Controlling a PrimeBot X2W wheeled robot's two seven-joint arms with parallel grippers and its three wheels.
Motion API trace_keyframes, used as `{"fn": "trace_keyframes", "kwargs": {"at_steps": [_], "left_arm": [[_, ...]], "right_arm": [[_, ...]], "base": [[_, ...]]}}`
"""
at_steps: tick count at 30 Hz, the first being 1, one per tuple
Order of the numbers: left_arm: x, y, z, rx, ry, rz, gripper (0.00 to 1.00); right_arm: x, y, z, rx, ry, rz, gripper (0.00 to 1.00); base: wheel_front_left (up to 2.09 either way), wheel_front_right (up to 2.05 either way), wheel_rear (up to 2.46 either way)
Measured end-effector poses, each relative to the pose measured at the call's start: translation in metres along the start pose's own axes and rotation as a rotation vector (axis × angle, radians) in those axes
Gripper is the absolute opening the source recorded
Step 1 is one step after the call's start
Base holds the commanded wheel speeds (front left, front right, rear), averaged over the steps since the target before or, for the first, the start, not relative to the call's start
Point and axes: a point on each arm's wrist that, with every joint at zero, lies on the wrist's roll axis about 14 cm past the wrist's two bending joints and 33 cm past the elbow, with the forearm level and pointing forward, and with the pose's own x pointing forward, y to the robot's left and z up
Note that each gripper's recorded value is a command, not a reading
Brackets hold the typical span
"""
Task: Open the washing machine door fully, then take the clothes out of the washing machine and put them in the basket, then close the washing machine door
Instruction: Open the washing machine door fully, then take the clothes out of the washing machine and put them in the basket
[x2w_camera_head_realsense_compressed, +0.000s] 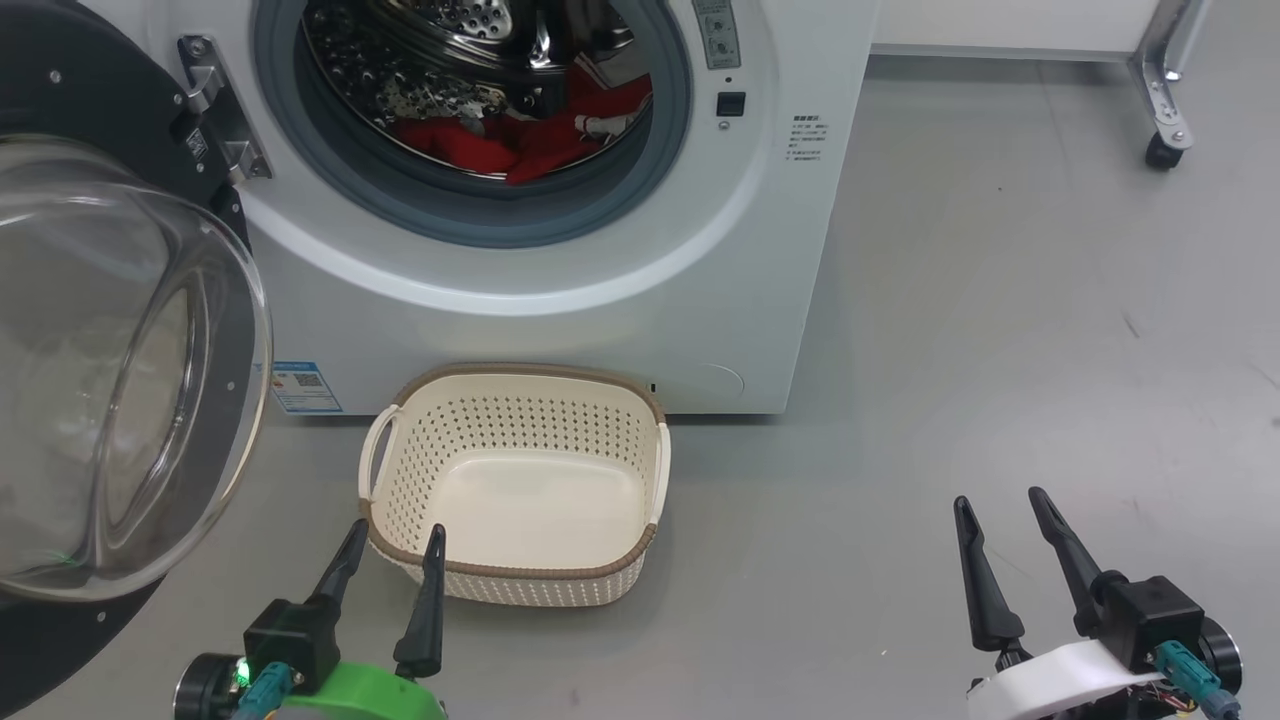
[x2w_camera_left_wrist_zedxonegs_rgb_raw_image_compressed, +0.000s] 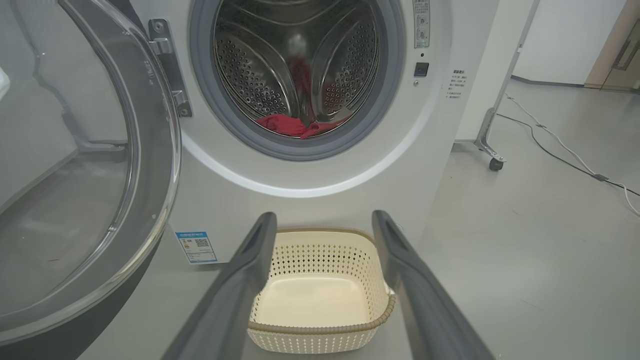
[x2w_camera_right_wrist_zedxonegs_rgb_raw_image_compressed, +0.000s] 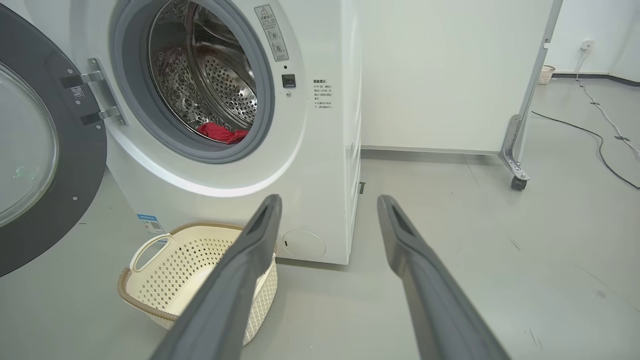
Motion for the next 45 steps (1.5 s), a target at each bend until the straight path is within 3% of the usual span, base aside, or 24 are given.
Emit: {"fn": "trace_keyframes", "kwargs": {"at_steps": [8, 45], "left_arm": [[0.002, -0.015, -0.006, 0.007, 0.025, -0.039, 1.00], [0.003, -0.032, -0.012, 0.012, 0.049, -0.076, 1.00]], "right_arm": [[-0.016, -0.009, 0.004, 0.006, -0.014, -0.055, 1.00], [-0.026, -0.010, 0.010, 0.028, -0.033, -0.091, 1.00]], "base": [[0.00, 0.00, 0.00], [0.01, -0.01, 0.00]]}}
